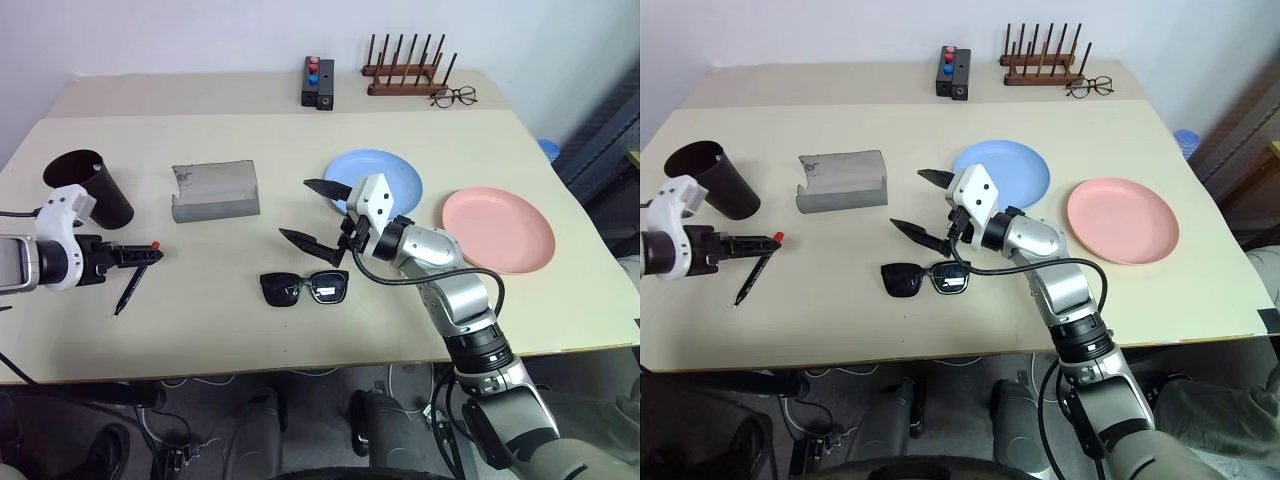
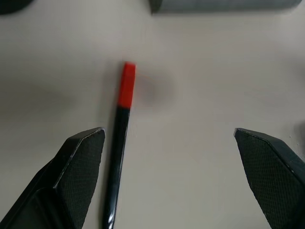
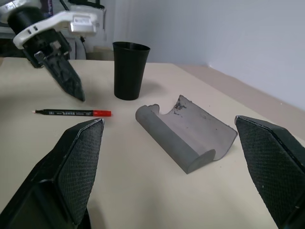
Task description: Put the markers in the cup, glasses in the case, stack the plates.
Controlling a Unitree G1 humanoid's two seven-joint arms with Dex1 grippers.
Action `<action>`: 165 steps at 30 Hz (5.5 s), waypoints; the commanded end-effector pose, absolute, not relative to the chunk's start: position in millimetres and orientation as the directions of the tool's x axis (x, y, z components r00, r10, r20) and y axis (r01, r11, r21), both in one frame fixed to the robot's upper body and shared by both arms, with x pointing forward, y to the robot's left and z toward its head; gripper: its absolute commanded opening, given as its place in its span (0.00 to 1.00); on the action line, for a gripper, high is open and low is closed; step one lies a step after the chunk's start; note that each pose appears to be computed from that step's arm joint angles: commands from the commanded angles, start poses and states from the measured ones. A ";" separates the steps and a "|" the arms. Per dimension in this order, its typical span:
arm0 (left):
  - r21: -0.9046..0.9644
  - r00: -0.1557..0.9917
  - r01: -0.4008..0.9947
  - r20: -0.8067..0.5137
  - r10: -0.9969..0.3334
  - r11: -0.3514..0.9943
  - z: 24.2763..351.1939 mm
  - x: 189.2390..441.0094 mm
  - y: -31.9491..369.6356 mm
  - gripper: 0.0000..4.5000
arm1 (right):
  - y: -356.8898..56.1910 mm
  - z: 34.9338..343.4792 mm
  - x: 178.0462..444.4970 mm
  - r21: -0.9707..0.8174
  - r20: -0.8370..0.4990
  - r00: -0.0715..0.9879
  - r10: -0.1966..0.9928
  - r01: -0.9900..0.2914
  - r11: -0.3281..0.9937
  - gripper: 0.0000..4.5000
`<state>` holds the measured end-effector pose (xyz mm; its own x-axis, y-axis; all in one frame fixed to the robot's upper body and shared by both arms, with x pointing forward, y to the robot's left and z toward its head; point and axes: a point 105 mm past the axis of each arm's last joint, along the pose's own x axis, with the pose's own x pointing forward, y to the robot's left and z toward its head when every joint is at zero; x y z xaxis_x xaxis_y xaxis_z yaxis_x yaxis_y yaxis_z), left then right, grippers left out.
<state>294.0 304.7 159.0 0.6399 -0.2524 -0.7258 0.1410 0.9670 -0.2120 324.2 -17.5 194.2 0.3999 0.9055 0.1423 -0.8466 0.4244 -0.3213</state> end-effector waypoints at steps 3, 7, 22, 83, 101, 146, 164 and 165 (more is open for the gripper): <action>-0.096 0.642 0.189 -0.741 -0.197 0.977 168.0 317.0 313.5 1.00 | -17.2 206.6 320.6 -0.338 0.190 0.392 0.900 -0.835 0.434 1.00; -0.037 0.618 0.250 -0.763 -0.189 0.968 163.5 329.2 317.7 1.00 | -21.0 206.0 317.9 -0.340 0.183 0.391 0.902 -0.836 0.432 1.00; -0.065 0.473 0.379 -0.844 -0.254 0.923 131.6 346.1 306.1 0.70 | -24.9 201.0 312.6 -0.341 0.169 0.404 0.899 -0.832 0.438 1.00; 0.199 0.894 -0.078 0.447 -0.020 0.977 341.9 358.3 381.7 0.01 | -51.5 232.5 304.6 -0.104 0.298 0.295 0.908 -0.935 0.338 1.00; 0.098 0.918 -0.089 0.394 0.043 0.991 301.5 350.3 396.8 0.70 | -49.5 231.6 303.6 -0.124 0.271 0.290 0.918 -0.935 0.332 1.00; 0.251 0.633 0.755 -0.519 -0.574 0.605 153.8 425.4 215.8 0.60 | -84.1 213.5 320.2 -0.124 0.189 0.494 0.848 -0.845 0.520 1.00; 0.186 0.469 0.882 -0.434 -0.769 0.433 189.5 410.2 193.1 0.02 | -75.3 215.5 322.6 -0.133 0.204 0.474 0.857 -0.854 0.504 1.00; 0.154 0.428 0.902 -0.428 -0.796 0.403 193.1 405.0 192.1 0.02 | -75.4 215.4 322.5 -0.134 0.204 0.474 0.857 -0.853 0.504 1.00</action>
